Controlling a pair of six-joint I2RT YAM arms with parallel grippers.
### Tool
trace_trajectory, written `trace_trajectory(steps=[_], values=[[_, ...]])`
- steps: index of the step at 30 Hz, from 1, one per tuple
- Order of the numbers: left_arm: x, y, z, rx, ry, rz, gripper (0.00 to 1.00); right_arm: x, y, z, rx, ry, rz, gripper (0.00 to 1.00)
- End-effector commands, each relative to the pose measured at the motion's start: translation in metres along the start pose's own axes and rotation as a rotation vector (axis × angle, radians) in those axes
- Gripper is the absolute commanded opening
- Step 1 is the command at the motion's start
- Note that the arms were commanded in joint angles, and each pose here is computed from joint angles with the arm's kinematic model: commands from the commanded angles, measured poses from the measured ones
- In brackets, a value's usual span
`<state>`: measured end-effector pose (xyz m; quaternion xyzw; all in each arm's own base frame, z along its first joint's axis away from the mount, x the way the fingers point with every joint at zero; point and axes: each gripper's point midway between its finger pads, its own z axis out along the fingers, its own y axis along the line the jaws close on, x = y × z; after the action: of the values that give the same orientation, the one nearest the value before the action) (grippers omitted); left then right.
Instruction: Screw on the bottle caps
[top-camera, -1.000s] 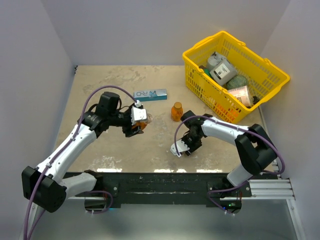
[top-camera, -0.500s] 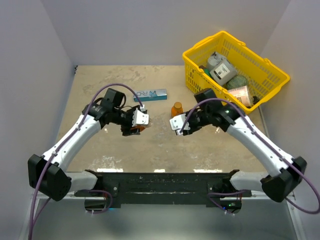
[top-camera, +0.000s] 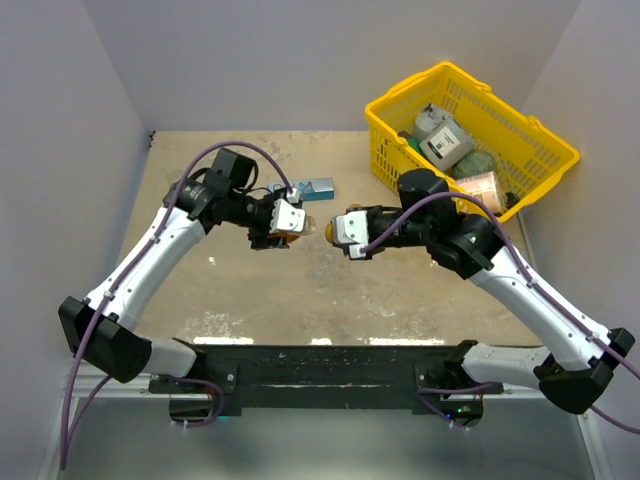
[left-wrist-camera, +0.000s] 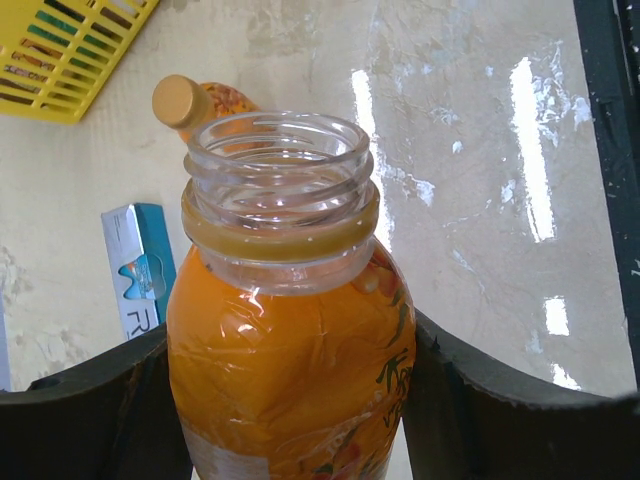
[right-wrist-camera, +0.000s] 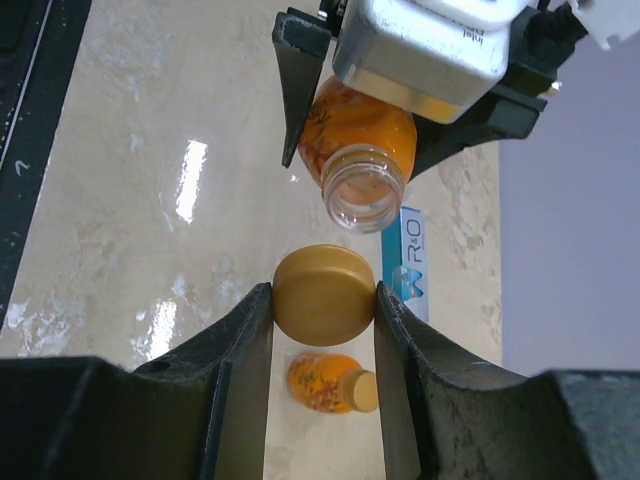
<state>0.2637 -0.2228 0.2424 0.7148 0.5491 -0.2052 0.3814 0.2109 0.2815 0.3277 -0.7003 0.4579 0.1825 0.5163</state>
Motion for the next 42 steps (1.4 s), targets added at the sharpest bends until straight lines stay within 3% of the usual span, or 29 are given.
trace_trajectory(steps=[1, 9, 23, 32, 42], values=[[-0.027, -0.002, -0.006, 0.009, -0.052, 0.053, 0.0, -0.033, -0.015, 0.0, 0.046, -0.095, -0.016, 0.0], [-0.041, -0.008, -0.002, 0.007, -0.082, 0.049, 0.0, -0.042, -0.017, 0.01, 0.046, -0.115, -0.046, 0.0], [-0.054, -0.007, -0.006, 0.01, -0.124, 0.043, 0.0, -0.028, -0.008, 0.031, 0.06, -0.04, -0.144, 0.0], [-0.058, -0.013, -0.008, 0.041, -0.138, 0.065, 0.0, -0.011, 0.006, 0.025, 0.059, -0.025, -0.387, 0.0], [-0.057, -0.023, -0.009, 0.104, -0.13, 0.054, 0.0, -0.029, 0.001, 0.016, 0.106, -0.092, -0.561, 0.0]])
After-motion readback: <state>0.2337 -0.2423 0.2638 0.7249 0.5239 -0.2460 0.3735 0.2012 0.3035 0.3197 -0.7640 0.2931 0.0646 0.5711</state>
